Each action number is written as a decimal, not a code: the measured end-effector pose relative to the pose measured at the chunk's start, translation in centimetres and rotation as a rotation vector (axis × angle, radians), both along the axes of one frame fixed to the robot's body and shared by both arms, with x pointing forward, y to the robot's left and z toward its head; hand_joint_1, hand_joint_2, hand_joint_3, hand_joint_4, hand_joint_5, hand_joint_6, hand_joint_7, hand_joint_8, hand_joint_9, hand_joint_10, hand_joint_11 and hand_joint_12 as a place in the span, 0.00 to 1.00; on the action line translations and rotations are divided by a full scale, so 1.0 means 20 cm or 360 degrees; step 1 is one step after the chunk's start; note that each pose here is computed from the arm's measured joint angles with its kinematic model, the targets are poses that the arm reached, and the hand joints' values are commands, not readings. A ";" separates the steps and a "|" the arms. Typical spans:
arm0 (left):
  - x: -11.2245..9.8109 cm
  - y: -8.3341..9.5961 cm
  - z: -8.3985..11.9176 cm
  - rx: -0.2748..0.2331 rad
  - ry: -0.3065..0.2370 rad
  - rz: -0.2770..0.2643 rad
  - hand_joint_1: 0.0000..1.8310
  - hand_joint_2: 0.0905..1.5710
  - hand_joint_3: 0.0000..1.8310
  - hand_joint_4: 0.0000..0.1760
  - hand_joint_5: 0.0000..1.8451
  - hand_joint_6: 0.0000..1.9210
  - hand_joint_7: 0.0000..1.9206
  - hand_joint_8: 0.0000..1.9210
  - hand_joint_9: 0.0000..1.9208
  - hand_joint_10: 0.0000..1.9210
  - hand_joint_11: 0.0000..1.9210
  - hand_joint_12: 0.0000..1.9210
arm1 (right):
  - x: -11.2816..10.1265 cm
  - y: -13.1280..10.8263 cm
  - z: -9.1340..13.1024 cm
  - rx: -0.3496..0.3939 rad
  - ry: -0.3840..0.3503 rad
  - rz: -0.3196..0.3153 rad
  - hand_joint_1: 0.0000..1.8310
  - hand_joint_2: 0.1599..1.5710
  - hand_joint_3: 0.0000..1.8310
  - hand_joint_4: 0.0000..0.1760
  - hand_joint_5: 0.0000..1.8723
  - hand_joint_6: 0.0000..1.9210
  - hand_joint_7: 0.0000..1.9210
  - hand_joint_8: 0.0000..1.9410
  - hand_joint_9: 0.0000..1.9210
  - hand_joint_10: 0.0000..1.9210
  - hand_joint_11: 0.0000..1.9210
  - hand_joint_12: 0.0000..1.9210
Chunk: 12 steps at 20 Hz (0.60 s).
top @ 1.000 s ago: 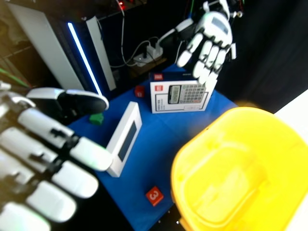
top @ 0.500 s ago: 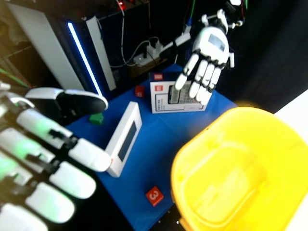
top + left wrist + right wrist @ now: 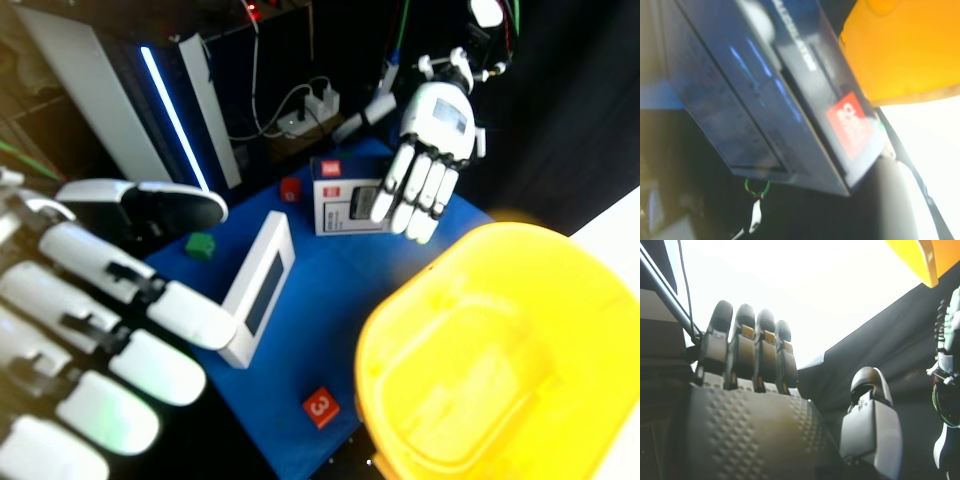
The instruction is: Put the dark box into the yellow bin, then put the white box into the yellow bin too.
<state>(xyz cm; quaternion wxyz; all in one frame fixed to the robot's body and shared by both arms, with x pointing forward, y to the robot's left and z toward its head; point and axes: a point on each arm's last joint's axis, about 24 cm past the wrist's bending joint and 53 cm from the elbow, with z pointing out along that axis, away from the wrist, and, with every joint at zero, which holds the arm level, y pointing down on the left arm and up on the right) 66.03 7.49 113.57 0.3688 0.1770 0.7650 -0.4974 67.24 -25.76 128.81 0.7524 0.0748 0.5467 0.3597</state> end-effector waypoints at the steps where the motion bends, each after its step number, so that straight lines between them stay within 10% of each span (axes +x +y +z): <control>1: -0.01 0.00 0.00 -0.0004 0.0003 -0.0008 0.77 0.61 0.00 0.00 0.63 0.36 0.71 0.06 0.64 0.40 0.56 0.50 | 0.00 0.00 0.00 0.0001 0.0000 -0.0001 0.09 0.62 0.00 0.00 0.18 0.00 0.19 0.00 0.16 0.00 0.03 0.27; 12: 0.10 0.10 0.14 -0.0171 -0.0068 0.0158 0.77 0.63 0.00 0.00 0.57 0.42 0.62 0.27 0.62 0.42 0.53 0.44 | 0.00 0.00 0.00 0.0003 0.0002 0.0002 0.08 0.63 0.00 0.00 0.19 0.00 0.19 0.00 0.15 0.00 0.02 0.27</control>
